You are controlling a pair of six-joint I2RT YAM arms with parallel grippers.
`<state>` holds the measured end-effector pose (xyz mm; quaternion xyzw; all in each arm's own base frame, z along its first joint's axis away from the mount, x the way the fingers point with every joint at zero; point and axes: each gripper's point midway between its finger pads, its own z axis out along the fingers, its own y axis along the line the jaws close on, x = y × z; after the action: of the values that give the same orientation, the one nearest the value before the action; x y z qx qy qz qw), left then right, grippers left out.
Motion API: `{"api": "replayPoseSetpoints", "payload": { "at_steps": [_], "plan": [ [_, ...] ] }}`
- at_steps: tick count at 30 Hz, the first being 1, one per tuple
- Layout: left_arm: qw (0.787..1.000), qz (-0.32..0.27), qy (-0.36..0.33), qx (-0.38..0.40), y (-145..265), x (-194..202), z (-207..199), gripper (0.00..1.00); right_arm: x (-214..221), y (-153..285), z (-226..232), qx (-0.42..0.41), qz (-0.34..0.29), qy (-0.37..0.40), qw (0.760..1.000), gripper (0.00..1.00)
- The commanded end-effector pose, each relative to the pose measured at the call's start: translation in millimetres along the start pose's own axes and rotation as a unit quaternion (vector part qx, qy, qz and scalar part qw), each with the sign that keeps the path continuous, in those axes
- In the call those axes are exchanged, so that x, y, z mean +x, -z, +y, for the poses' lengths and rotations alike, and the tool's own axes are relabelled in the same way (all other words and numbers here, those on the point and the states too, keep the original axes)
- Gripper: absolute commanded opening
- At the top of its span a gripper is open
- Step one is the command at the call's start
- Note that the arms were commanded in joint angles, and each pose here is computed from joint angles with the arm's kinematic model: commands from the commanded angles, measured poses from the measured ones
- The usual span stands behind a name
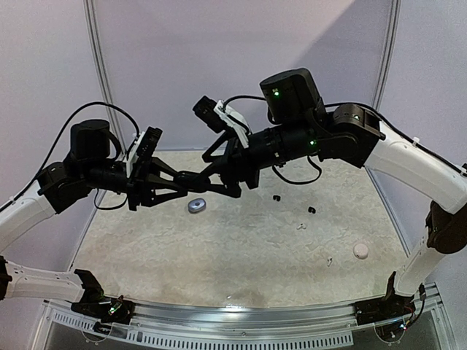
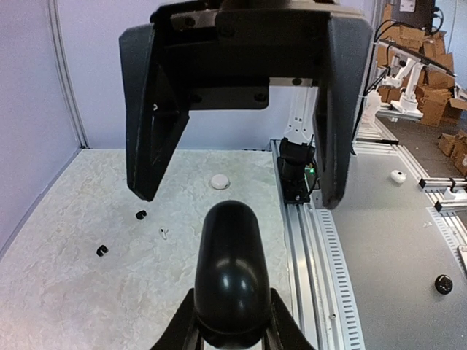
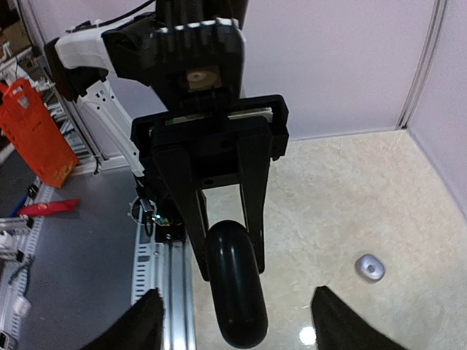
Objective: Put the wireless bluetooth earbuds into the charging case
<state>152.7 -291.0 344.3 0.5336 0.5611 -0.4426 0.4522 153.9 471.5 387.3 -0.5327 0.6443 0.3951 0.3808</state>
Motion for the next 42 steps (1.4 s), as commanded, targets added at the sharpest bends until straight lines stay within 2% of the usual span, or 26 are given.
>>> {"api": "replayPoseSetpoints", "payload": {
  "at_steps": [1,4,8,13,18,19,21,22,27,31,42],
  "plan": [
    [1.000,-0.015,-0.022,0.004,3.5,-10.7,-3.9,0.00,14.4,-12.3,4.5,-0.021,0.031,0.006,0.999,0.57],
    [1.000,-0.021,-0.022,0.005,3.5,-13.4,-3.5,0.00,18.7,-14.3,7.4,-0.033,0.038,0.003,0.999,0.43],
    [0.999,-0.031,-0.020,0.006,2.6,-16.4,-2.6,0.00,22.1,-16.2,7.0,-0.034,0.043,0.002,0.998,0.32],
    [0.999,-0.035,0.006,0.006,1.2,-12.3,-2.0,0.00,14.2,-14.3,8.0,-0.037,0.029,0.005,0.999,0.11],
    [0.998,-0.052,0.035,0.005,0.1,-10.6,-0.9,0.00,4.2,-7.0,11.9,-0.040,0.014,0.007,0.999,0.00],
    [0.997,-0.059,0.044,0.000,0.1,-11.0,0.9,0.06,3.5,-5.9,11.5,-0.038,0.014,0.006,0.999,0.00],
    [0.994,-0.088,0.055,-0.015,1.0,-15.1,6.5,0.40,2.5,-3.1,9.0,-0.028,0.018,0.005,0.999,0.00],
    [0.992,-0.106,0.065,-0.025,2.1,-16.5,10.4,0.49,3.2,-1.8,7.9,-0.024,0.021,0.005,0.999,0.00],
    [0.984,-0.148,0.074,-0.065,7.4,-20.3,22.6,0.44,8.9,3.6,9.3,-0.023,0.039,-0.001,0.999,0.00],
    [0.985,-0.155,0.053,-0.050,8.0,-27.6,16.1,0.43,10.2,7.2,10.6,-0.025,0.049,-0.002,0.998,0.00],
    [0.988,-0.155,0.026,0.001,6.9,-30.3,-5.6,0.54,10.8,9.7,0.7,0.005,0.086,0.007,0.996,0.00]
  ]
}}
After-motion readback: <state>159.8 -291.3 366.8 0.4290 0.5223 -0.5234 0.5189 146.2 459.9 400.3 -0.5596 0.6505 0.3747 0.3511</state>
